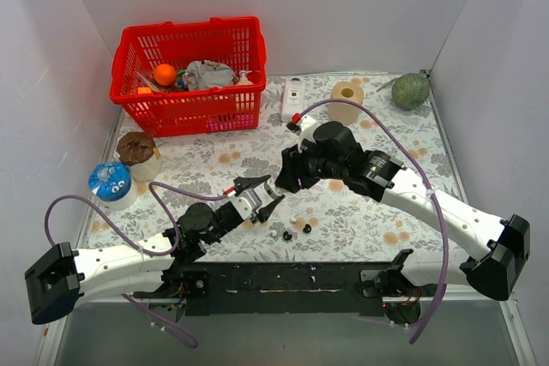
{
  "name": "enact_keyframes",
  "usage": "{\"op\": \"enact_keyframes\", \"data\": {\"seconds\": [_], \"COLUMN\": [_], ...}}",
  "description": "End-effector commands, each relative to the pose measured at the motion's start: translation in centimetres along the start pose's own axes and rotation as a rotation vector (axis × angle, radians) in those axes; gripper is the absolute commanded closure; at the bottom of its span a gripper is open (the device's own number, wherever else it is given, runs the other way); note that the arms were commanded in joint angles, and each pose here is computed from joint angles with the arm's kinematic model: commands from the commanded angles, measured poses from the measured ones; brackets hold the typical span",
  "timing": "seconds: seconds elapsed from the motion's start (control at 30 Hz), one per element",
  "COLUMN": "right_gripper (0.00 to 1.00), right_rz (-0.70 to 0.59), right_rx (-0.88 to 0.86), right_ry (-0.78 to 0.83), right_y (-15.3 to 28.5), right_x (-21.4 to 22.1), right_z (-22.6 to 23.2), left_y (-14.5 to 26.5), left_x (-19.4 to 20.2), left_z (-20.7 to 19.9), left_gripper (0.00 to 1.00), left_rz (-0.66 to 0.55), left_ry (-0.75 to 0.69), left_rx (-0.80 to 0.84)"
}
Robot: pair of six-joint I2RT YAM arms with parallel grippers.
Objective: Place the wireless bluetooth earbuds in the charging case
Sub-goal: Open the charging case.
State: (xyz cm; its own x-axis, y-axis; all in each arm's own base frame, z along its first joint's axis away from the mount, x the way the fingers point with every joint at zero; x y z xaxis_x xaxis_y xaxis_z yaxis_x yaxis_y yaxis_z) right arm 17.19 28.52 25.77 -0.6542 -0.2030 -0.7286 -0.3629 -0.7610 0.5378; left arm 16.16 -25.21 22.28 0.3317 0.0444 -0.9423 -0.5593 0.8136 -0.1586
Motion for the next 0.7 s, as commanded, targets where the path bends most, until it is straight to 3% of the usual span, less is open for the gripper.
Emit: {"op": "enact_keyframes", "data": {"seconds": [0.0,0.3,0.4,0.47,0.53,0.67], "right_gripper": [0.46,0.61,0.71,0.85,0.99,0.99], "right_rz": [-0.047,-0.026,-0.037,-0.037,-0.048,-0.079], "right_rx": [-0.079,-0.112,-0.125,-0.131,-0.129,-0.097], "right_ry": [-0.033,-0.041,-0.037,-0.030,-0.021,0.039], "right_y": [0.1,-0.2,0.2,0.4,0.7,2.1], "right_x": [-1.1,-0.6,-0.7,-0.8,-1.0,-2.0], "right_z": [0.6,0.7,0.9,1.1,1.1,1.1], "left_y": [0.0,0.0,0.0,0.0,-0.1,-0.4], "left_x": [-1.9,-2.0,-1.9,-1.8,-1.9,-1.5], "left_z": [0.4,0.4,0.3,0.2,0.1,0.8], "left_gripper": [1.00,1.00,1.00,0.99,0.87,0.43], "left_rz": [-0.065,-0.077,-0.075,-0.070,-0.071,-0.024], "left_ry": [0.017,0.025,0.028,0.038,0.054,0.099], "left_rx": [-0.014,-0.016,-0.015,-0.014,-0.007,-0.074]}}
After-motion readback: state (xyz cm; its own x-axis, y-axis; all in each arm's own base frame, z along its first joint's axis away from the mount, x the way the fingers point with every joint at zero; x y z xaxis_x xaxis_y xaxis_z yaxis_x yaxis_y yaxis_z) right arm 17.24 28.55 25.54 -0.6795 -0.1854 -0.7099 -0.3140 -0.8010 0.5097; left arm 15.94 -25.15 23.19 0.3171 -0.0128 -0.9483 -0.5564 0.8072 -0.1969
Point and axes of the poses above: each gripper's point midway between its finger pads, its own y axis back along the fingers, its own z axis along the line the jaws close on, x = y × z, the point moved 4 cm from there along y, back along the fingers, and after that the axes turned 4 degrees about -y, right-handed, at the moved point
